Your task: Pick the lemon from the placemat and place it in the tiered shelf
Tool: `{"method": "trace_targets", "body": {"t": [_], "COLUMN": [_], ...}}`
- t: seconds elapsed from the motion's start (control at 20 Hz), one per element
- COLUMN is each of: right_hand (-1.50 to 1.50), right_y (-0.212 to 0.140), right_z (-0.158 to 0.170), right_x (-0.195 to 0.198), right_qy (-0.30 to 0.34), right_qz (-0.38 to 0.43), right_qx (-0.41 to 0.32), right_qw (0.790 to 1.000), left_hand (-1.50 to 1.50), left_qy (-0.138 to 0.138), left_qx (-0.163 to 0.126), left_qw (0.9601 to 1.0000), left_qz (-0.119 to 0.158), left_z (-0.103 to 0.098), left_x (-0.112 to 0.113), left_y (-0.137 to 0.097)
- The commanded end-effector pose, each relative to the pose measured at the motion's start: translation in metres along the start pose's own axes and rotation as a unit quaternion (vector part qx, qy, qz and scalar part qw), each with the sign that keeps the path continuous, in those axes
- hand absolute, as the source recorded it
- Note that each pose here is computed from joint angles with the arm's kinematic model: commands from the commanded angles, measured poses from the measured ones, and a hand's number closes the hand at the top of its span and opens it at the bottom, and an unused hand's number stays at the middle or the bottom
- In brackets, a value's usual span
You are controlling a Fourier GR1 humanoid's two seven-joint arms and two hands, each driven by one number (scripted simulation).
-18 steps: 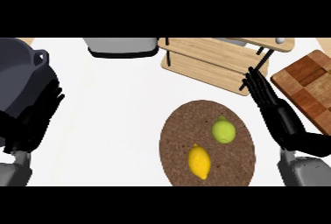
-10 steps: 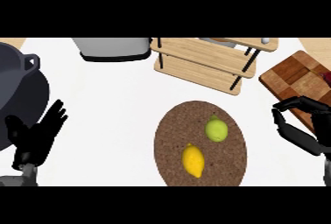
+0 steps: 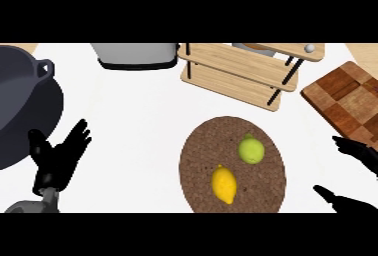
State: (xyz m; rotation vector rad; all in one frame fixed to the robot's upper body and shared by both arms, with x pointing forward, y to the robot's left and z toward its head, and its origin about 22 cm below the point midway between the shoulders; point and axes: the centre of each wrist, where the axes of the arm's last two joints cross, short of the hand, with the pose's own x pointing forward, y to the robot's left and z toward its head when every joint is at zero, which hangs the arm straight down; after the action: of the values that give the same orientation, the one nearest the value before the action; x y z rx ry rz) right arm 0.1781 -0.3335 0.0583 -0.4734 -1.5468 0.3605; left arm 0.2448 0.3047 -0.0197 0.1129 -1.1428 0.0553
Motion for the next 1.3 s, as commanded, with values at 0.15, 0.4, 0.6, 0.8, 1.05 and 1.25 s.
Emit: {"method": "trace_targets", "body": {"t": [0.15, 0.4, 0.6, 0.8, 1.05, 1.25], "right_hand": [-1.50, -1.50, -1.50, -1.50, -1.50, -1.50], "right_y": [0.003, 0.012, 0.028, 0.063, 0.092, 0.142], "right_z": [0.039, 0.045, 0.040, 0.020, 0.007, -0.002], "right_x": [0.059, 0.113, 0.150, 0.162, 0.185, 0.170], "right_qy": [0.000, 0.032, 0.061, 0.103, 0.145, 0.169], "right_qz": [0.023, 0.074, 0.113, 0.135, 0.192, 0.212], "right_qx": [0.122, 0.158, 0.143, 0.110, 0.090, 0.119], "right_qw": [0.992, 0.984, 0.981, 0.979, 0.966, 0.955], "left_hand": [0.00, 0.00, 0.00, 0.00, 0.00, 0.00], "left_qy": [0.013, 0.015, 0.017, 0.019, 0.015, 0.013], "left_qx": [0.000, -0.010, -0.018, -0.021, -0.017, -0.011], "left_qw": [0.9999, 0.9998, 0.9996, 0.9996, 0.9997, 0.9998], "left_qz": [0.008, 0.001, -0.011, -0.003, -0.006, -0.006], "left_z": [0.006, 0.003, -0.012, -0.011, -0.009, -0.002], "left_x": [-0.014, -0.013, -0.010, 0.000, -0.005, -0.009], "left_y": [0.008, 0.001, -0.023, -0.012, -0.010, -0.010]}}
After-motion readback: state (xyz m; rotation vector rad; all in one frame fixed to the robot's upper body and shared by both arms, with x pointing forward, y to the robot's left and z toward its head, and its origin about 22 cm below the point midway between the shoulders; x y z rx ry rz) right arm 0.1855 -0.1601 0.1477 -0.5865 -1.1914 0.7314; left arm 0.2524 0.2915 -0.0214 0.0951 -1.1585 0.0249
